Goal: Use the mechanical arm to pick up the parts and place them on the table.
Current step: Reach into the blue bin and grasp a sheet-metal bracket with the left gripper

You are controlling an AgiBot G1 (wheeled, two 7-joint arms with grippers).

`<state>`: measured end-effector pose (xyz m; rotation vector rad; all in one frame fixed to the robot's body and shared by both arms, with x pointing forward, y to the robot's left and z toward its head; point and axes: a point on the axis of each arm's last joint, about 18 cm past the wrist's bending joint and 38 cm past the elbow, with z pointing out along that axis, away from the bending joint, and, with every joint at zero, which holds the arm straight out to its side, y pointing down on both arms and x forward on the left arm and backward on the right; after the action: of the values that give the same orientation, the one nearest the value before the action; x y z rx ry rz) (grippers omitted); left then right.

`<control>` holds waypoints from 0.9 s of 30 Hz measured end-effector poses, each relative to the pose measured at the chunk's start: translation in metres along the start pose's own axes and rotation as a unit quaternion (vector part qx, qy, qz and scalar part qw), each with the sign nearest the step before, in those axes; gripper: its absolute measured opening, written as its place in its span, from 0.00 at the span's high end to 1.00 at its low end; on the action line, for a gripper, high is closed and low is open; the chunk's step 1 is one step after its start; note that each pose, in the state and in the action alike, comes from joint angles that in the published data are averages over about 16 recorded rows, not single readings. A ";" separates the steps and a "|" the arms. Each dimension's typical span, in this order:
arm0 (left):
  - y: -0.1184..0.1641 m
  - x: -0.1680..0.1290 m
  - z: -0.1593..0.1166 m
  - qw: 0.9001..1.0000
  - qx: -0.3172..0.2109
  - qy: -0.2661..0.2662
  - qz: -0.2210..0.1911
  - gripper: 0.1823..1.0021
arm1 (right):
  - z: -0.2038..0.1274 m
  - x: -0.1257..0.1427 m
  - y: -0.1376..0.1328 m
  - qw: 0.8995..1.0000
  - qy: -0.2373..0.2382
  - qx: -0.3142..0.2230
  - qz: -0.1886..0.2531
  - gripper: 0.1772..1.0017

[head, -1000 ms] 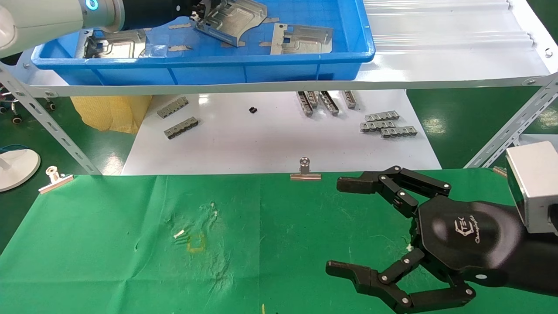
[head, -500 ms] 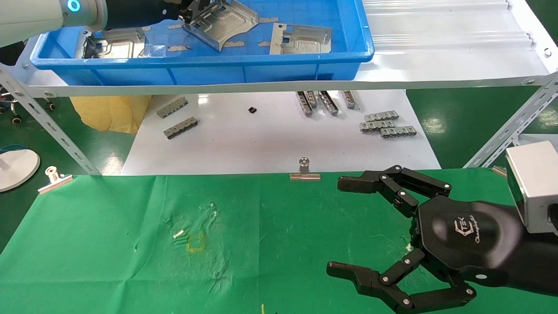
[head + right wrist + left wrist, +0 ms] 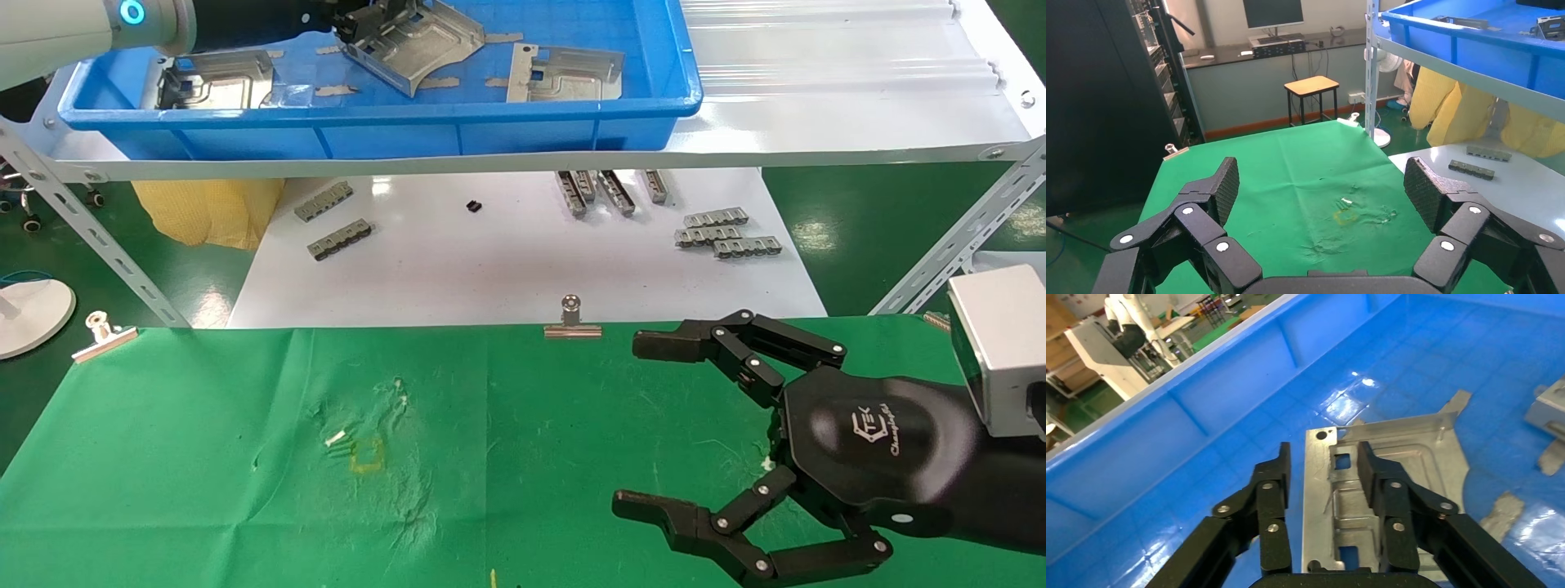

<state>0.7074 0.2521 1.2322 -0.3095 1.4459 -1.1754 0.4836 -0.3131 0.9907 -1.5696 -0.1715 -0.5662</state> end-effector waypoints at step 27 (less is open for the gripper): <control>0.015 0.004 0.010 0.999 -0.029 -0.020 -0.038 0.76 | 0.000 0.000 0.000 1.000 0.000 0.000 0.000 0.00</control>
<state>0.7210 0.2517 1.2202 -0.4293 1.4457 -1.1821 0.4836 -0.3131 0.9907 -1.5696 -0.1715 -0.5662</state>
